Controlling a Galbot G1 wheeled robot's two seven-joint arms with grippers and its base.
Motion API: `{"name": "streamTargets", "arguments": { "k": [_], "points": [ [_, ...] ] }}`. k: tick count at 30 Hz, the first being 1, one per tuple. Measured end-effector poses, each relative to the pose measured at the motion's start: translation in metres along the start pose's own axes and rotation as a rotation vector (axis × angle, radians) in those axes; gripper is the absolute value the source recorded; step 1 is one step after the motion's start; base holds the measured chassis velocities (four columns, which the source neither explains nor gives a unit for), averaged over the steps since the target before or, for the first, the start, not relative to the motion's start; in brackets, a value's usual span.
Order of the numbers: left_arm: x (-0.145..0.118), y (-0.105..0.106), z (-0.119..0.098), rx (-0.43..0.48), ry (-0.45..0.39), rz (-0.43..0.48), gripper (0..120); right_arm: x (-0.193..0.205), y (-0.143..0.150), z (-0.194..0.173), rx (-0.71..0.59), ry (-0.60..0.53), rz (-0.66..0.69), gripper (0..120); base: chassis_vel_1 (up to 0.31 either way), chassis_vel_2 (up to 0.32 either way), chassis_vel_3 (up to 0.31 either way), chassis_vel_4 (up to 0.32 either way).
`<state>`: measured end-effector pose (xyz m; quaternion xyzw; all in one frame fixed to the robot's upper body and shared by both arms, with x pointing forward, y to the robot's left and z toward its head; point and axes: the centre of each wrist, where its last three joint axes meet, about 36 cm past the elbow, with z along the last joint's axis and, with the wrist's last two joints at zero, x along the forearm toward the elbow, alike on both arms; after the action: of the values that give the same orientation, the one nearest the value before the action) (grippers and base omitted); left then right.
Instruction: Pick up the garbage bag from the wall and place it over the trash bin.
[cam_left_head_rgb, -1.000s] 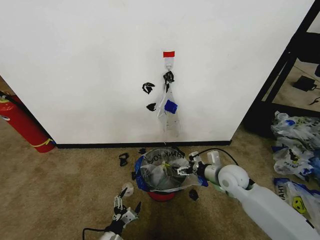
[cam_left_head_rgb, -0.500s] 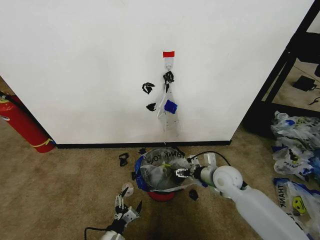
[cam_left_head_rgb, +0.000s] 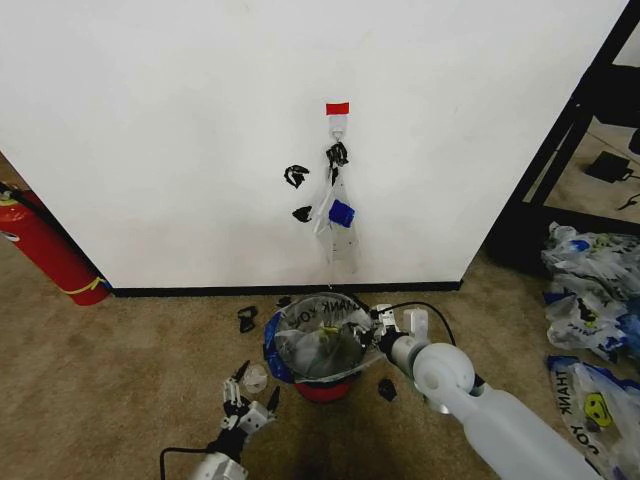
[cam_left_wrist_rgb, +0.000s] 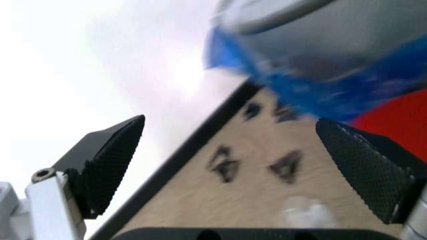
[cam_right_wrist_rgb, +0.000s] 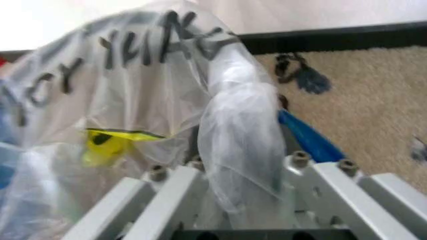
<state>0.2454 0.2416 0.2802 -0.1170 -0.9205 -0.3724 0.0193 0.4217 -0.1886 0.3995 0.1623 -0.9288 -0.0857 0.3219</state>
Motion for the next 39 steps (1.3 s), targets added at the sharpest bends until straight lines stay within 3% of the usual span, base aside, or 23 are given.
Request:
{"name": "streamTargets", "arguments": {
  "k": [4,11,25,27,30,32,36,39],
  "points": [
    [-0.001,0.005,-0.002,-0.012,0.017,-0.045,100,-0.005,-0.006,0.005,-0.015,0.024,0.040,1,0.000,0.000,0.000,0.000],
    [0.002,0.000,-0.003,-0.005,0.019,-0.039,100,-0.012,-0.010,0.008,-0.029,0.036,0.040,1,0.000,0.000,0.000,0.000],
    [0.004,-0.008,0.001,0.004,0.013,-0.022,100,-0.026,-0.010,-0.009,-0.017,0.108,0.017,54,0.000,0.000,0.000,0.000],
    [0.004,-0.008,0.001,0.004,0.013,-0.022,100,-0.026,-0.010,-0.009,-0.017,0.108,0.016,54,0.000,0.000,0.000,0.000],
    [0.004,-0.009,0.001,0.005,0.011,-0.020,100,-0.029,-0.008,-0.014,-0.013,0.127,0.005,71,0.000,0.000,0.000,0.000],
    [0.004,-0.009,0.001,0.005,0.010,-0.022,100,-0.030,-0.007,-0.019,-0.013,0.153,-0.006,77,0.000,0.000,0.000,0.000],
    [0.003,-0.008,0.001,0.004,0.010,-0.023,100,-0.030,-0.007,-0.023,-0.017,0.173,-0.017,70,0.000,0.000,0.000,0.000],
    [0.003,-0.009,0.001,0.004,0.010,-0.027,100,-0.029,-0.006,-0.030,-0.016,0.205,-0.027,53,0.000,0.000,0.000,0.000]
  ]
}}
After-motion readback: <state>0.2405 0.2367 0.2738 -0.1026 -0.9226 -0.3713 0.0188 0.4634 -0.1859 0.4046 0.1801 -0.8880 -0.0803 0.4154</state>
